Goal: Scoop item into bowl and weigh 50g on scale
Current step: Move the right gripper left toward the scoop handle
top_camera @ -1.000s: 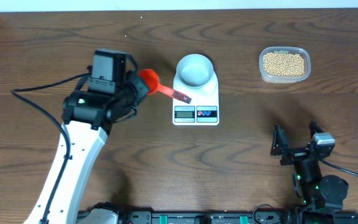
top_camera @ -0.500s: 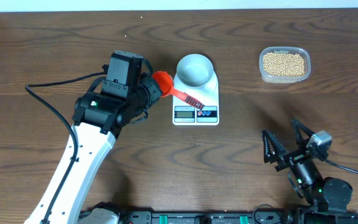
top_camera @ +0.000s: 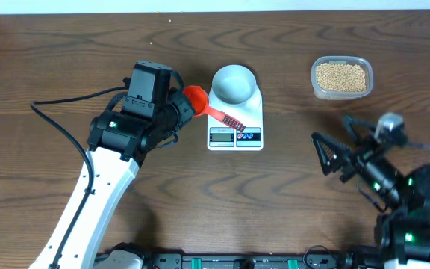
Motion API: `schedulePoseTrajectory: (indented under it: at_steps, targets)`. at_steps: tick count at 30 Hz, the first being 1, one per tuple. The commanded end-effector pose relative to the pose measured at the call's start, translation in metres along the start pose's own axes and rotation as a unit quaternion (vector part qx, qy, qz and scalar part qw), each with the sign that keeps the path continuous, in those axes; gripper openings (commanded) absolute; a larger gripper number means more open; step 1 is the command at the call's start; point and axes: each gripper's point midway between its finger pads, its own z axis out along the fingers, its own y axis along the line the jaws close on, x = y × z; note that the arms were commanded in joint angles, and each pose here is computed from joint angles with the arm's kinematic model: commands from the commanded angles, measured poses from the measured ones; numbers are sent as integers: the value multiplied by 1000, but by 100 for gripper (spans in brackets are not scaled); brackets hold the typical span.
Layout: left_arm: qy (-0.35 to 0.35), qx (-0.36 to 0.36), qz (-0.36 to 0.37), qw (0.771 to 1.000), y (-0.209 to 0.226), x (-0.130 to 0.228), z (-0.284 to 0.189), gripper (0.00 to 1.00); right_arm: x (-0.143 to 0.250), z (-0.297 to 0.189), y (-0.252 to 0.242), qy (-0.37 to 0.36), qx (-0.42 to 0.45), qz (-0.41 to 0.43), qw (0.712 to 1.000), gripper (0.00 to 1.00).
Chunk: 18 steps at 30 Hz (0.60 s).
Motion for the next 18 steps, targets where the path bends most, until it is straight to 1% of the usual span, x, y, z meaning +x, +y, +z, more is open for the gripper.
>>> schedulePoseTrajectory:
  at_steps: [1,4,10,18]
  targets:
    - [-1,1,-1,1000,-3,-1,0,7,-4,16,19,55,-81,21,995,99]
    - [-2,1,-1,1000,-3,-1,0,7,-3,30,16,91,-112,50,988,99]
    - [-2,2,-1,1000,-3,-2,0,7,15,52,12,133,-126,81,980,99]
    - [-4,1,-1,1000,-3,-2,0,7,37,72,22,166,-132,81,974,99]
